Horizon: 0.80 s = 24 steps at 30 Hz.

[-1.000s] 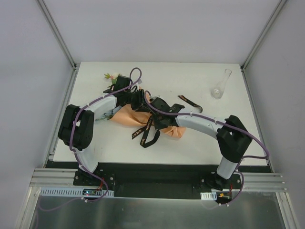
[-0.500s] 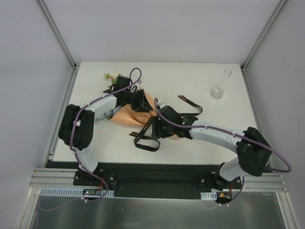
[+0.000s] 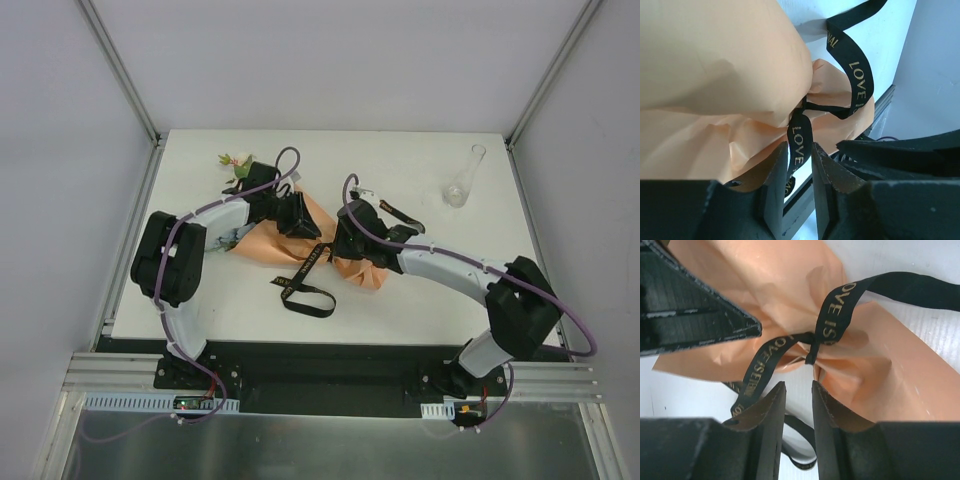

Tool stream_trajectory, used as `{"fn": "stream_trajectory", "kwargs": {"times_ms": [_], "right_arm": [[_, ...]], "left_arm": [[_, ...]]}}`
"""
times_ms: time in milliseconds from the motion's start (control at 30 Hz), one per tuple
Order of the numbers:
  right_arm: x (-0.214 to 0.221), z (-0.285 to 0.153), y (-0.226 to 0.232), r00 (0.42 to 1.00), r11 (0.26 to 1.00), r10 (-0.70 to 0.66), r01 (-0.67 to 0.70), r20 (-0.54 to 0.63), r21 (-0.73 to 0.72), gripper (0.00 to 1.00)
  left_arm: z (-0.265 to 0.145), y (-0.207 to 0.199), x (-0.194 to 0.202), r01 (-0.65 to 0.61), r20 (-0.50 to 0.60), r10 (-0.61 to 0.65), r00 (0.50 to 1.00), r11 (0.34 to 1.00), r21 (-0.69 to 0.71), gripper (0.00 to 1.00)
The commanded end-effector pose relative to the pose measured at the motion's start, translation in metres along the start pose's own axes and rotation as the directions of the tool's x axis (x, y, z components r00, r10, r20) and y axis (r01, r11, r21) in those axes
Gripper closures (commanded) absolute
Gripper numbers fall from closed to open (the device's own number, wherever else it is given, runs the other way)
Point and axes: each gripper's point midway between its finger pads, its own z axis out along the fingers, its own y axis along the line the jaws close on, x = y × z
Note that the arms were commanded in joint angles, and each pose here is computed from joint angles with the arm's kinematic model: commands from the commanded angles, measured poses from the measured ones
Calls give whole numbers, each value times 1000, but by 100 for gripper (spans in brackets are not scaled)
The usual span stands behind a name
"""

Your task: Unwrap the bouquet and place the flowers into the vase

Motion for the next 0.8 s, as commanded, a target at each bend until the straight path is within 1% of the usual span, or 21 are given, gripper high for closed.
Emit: {"fn": "stream_trajectory", "kwargs": {"times_ms": [0, 100, 167, 333, 533, 700, 767], "right_arm": [[-20, 17, 9, 987, 992, 129, -129, 97, -7, 73], [-17, 26, 4, 981, 988, 154, -156, 115, 4, 74], [-12, 36, 2, 985, 989, 143, -145, 98, 16, 74], [-9, 39, -2, 985, 988, 147, -151, 91, 39, 72], [1, 47, -13, 988, 984, 145, -149, 43, 100, 71], [4, 52, -9, 992, 988, 124, -125, 15, 90, 71], [6, 53, -9, 992, 989, 122, -123, 12, 86, 73]], "left_arm": [[0, -8, -4, 8, -16, -7, 1000, 1000, 28, 75], [6, -2, -3, 40, -37, -39, 999, 999, 24, 77], [8, 0, -2, 57, -48, -56, 997, 998, 23, 78], [9, 3, -2, 60, -41, -59, 997, 998, 10, 78], [11, 7, -3, 65, -37, -65, 997, 998, -1, 79], [11, 8, -2, 68, -35, -68, 997, 998, -8, 79], [13, 12, -2, 73, -33, -73, 997, 997, -19, 78]]}}
